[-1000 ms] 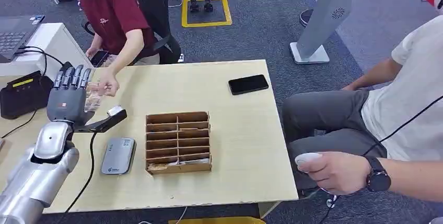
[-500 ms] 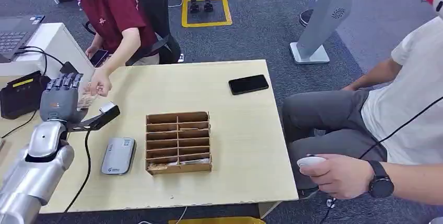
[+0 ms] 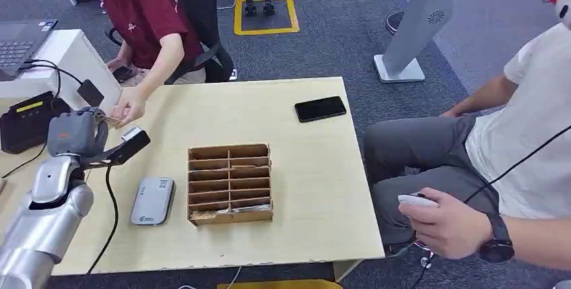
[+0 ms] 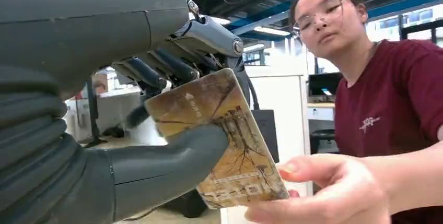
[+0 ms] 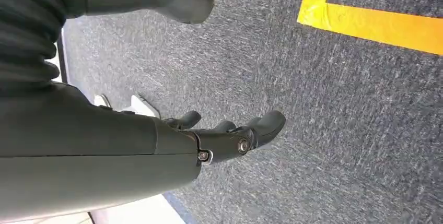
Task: Pass the card to the sensor for recognition and then transmit it.
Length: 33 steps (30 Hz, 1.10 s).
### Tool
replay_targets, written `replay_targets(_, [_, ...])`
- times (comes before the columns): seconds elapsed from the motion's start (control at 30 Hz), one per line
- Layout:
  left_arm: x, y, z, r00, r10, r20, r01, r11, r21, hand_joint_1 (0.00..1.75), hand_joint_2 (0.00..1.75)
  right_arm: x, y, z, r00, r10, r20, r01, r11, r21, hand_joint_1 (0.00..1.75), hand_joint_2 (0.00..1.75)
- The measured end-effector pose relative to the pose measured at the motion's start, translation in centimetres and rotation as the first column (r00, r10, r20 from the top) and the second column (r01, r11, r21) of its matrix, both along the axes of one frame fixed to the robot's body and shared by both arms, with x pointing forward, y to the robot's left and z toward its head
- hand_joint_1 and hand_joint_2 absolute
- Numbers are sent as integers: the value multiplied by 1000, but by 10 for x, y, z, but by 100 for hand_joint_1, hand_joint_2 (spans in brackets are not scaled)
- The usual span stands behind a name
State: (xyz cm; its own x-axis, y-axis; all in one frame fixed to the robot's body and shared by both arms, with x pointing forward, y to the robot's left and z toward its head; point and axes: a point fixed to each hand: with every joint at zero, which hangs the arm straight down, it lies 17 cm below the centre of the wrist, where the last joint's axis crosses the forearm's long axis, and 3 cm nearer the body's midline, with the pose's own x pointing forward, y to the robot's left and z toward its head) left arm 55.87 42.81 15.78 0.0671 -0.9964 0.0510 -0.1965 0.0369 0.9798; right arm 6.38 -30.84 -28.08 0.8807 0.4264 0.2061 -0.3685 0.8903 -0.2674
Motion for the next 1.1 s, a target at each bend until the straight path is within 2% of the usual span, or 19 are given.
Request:
replay_targets(0.37, [-2,-3,-5,1000,-8,-4,8,1000,-22,175,175,1,0,0,1000,1,2,-1,1000,0,0,175])
replay_targets(0.53, [-10,-21,2,990,-130,61,139,976,-167,175,175,2,1,0,1000,12,8,-12,1000,2,0,175])
replay_targets(0.63, [-18,-24,-3,986,-159,56,169,950,-263,175,175,2,1,0,1000,20,7,-20,1000,1,0,175])
replay_targets(0.73, [-25,-26,-17,983,-183,6,164,864,-476,175,175,1,1,0,1000,18,2,-18,1000,-2,0,175])
replay_targets(0.83, [-39,-40,-27,970,-244,-7,173,708,-685,175,175,-1,-1,0,1000,17,0,-17,1000,-8,0,175])
replay_targets(0.93, [-56,-47,-32,961,-278,5,171,578,-798,175,175,-5,-1,-1,1000,15,-12,-15,1000,-11,0,175])
replay_targets(1.1, [-77,-57,-28,947,-319,46,179,403,-898,175,175,-4,-3,0,1000,16,-3,-16,1000,-19,0,175])
